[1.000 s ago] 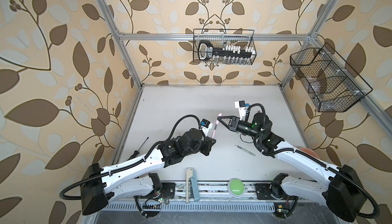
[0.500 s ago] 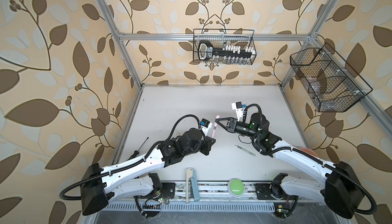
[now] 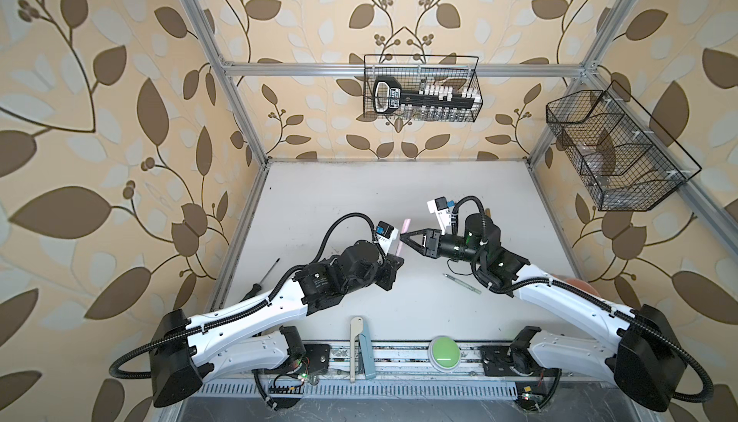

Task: Insert the pens into the pen caps
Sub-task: 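Push the pink cap further onto the pen with the right gripper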

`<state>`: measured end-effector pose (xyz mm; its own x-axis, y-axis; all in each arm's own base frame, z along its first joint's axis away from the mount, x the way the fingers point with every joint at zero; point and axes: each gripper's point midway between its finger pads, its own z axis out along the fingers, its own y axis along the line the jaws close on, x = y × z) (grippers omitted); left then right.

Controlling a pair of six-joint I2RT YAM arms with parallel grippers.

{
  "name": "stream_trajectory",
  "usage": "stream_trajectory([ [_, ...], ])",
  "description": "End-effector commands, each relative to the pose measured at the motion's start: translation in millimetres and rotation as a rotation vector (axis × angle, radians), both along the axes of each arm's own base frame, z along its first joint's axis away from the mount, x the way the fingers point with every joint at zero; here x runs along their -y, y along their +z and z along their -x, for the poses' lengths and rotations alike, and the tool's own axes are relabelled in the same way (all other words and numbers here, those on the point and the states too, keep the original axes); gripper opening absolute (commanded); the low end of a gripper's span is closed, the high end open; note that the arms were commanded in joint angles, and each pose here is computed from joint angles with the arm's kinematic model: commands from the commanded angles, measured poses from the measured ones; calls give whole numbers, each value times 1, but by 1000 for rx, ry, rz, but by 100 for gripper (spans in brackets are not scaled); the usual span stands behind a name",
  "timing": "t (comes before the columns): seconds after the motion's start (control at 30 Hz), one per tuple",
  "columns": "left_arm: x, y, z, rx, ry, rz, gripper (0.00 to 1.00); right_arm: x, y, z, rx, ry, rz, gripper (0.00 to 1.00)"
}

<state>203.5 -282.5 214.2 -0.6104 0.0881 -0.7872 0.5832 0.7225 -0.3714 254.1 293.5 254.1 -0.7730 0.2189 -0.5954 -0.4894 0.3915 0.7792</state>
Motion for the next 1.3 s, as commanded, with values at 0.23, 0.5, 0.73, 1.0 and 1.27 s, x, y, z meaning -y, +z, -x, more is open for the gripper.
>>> stream_trajectory([
  [0.23, 11, 34, 1, 69, -44, 101, 0, 41, 43, -17, 93, -44, -19, 48],
  [0.5, 15, 35, 4, 61, -68, 102, 0, 30, 52, -19, 132, 6, 24, 48],
  [0.73, 18, 35, 5, 52, -80, 98, 0, 21, 48, -28, 119, 24, 26, 45],
  [1.0, 18, 35, 5, 49, -83, 97, 0, 14, 54, -30, 128, 50, 7, 43],
  [1.27, 20, 35, 6, 45, -90, 93, 0, 12, 50, -30, 118, 59, 9, 43],
])
